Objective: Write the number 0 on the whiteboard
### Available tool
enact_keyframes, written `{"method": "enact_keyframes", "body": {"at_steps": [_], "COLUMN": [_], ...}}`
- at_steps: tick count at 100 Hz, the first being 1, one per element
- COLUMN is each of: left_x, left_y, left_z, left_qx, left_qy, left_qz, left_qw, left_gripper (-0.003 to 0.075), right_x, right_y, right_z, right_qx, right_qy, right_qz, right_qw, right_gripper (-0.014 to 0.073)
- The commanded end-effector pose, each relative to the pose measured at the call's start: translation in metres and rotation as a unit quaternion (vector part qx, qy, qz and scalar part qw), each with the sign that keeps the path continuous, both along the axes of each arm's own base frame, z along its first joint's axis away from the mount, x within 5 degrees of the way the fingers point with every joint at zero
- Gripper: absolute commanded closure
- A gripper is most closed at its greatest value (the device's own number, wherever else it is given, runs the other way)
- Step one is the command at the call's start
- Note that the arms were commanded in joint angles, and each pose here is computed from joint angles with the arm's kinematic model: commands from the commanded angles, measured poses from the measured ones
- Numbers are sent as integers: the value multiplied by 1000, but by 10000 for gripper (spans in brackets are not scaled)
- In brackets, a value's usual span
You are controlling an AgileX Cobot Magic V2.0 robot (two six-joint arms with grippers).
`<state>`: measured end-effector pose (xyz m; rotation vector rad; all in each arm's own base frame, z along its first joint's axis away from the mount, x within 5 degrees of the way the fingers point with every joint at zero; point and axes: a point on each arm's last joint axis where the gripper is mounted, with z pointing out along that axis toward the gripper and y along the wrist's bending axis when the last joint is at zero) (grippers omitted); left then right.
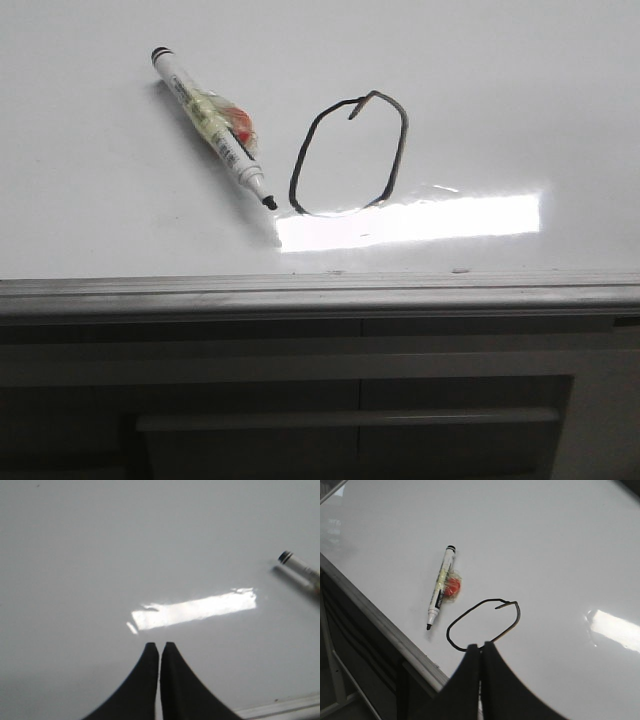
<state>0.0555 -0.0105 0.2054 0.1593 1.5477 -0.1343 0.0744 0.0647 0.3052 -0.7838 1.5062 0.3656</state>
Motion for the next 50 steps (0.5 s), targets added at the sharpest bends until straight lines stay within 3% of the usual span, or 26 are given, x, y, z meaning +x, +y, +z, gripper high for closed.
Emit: {"method": "enact_keyframes", "body": {"at_steps": [1,19,50], "left_x": [-1,-2,-3], "left_y": [2,3,1], "left_z": [-10,-28,-29], "left_qx": [11,-5,-34], "left_qy": [8,110,121], "left_qz": [19,36,29], "left_qw": [1000,993,992], "left_gripper": [740,740,740], "right_x": [3,3,3], "right_y": [-3,-3,-3], "right_z": [14,14,14], "right_qx": [27,27,27], "right_qy": [-34,-34,-34], "right_qz": [-20,-20,-20], "right_qw": [999,999,999], "right_gripper": [664,664,664]}}
